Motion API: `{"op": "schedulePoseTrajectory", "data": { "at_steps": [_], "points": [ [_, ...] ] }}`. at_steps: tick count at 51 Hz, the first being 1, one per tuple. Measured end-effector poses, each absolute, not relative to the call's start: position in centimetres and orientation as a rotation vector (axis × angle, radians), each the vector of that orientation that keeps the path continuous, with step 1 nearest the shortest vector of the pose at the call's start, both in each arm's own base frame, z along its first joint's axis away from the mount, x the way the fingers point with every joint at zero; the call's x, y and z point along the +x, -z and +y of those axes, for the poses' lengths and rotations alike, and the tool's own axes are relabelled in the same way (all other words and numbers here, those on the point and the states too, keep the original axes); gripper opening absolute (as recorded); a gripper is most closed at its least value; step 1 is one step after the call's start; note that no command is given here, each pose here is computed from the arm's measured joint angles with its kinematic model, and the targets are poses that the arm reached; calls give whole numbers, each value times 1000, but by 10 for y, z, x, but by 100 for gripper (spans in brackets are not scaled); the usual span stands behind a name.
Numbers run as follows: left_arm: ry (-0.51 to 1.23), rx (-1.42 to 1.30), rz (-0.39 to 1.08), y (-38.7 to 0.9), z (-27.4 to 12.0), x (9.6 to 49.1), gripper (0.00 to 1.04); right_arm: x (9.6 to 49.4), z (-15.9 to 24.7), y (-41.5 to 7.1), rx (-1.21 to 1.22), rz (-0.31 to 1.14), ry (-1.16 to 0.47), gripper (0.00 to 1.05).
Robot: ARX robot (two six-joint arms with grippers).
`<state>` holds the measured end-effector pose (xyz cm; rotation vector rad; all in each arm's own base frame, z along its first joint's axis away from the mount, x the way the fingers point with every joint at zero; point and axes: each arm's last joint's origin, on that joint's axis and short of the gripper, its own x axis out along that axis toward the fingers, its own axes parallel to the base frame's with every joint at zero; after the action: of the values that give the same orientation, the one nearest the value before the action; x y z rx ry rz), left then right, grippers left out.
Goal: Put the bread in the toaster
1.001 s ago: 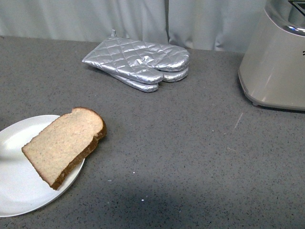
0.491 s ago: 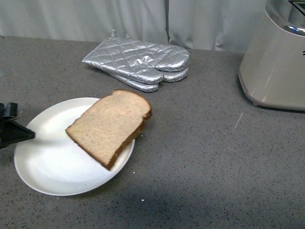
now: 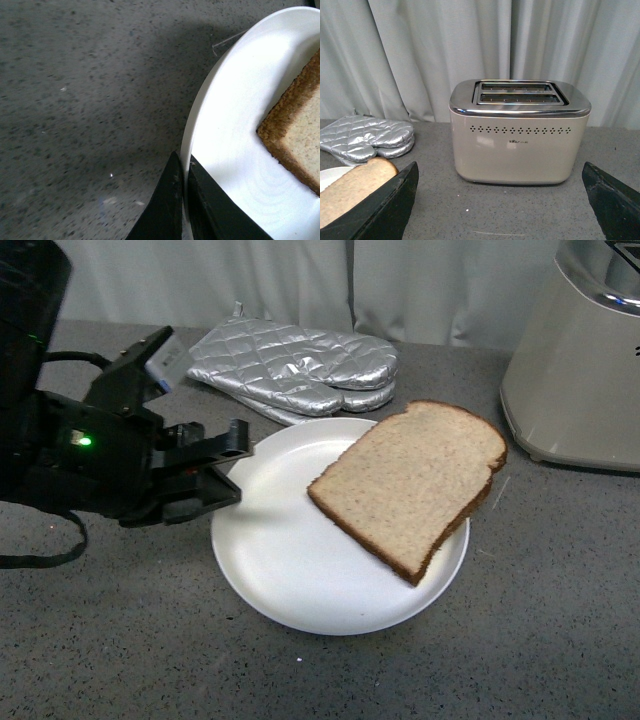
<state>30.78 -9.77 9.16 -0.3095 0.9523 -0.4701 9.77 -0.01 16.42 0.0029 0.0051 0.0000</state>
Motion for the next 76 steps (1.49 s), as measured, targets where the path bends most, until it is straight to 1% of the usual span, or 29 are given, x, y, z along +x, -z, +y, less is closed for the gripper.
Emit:
{"op": "schedulePoseTrajectory", "data": {
  "at_steps": [6, 16, 28, 39, 49, 55, 56, 60, 63, 66, 68, 71, 74, 76],
  "points": [
    [490, -313, 965, -84, -124, 312, 4, 98, 0, -164, 3, 5, 0, 95],
    [527, -314, 978, -78, -154, 314, 4, 98, 0, -164, 3, 5, 0, 95],
    [598, -316, 1000, -73, -199, 311, 4, 98, 0, -164, 3, 5, 0, 95],
    [606, -320, 1007, -67, -219, 316, 4, 98, 0, -164, 3, 5, 0, 95],
    [589, -285, 1013, -59, -221, 315, 4, 98, 0, -164, 3, 5, 0, 95],
    [590, -273, 1012, -57, -221, 315, 25, 98, 0, -164, 3, 5, 0, 95],
    [589, -271, 1012, -57, -220, 315, 27, 98, 0, -164, 3, 5, 0, 95],
    [595, -271, 1006, -59, -217, 314, 45, 98, 0, -164, 3, 5, 0, 95],
    [602, -275, 1002, -63, -214, 313, 55, 98, 0, -164, 3, 5, 0, 95],
    [606, -277, 993, -68, -210, 313, 62, 98, 0, -164, 3, 5, 0, 95],
    [603, -282, 979, -73, -204, 313, 70, 98, 0, -164, 3, 5, 0, 95],
    [596, -287, 966, -78, -196, 313, 77, 98, 0, -164, 3, 5, 0, 95],
    [580, -294, 946, -85, -182, 312, 87, 98, 0, -164, 3, 5, 0, 95],
    [553, -298, 936, -89, -166, 310, 96, 98, 0, -164, 3, 5, 0, 95]
  ]
}}
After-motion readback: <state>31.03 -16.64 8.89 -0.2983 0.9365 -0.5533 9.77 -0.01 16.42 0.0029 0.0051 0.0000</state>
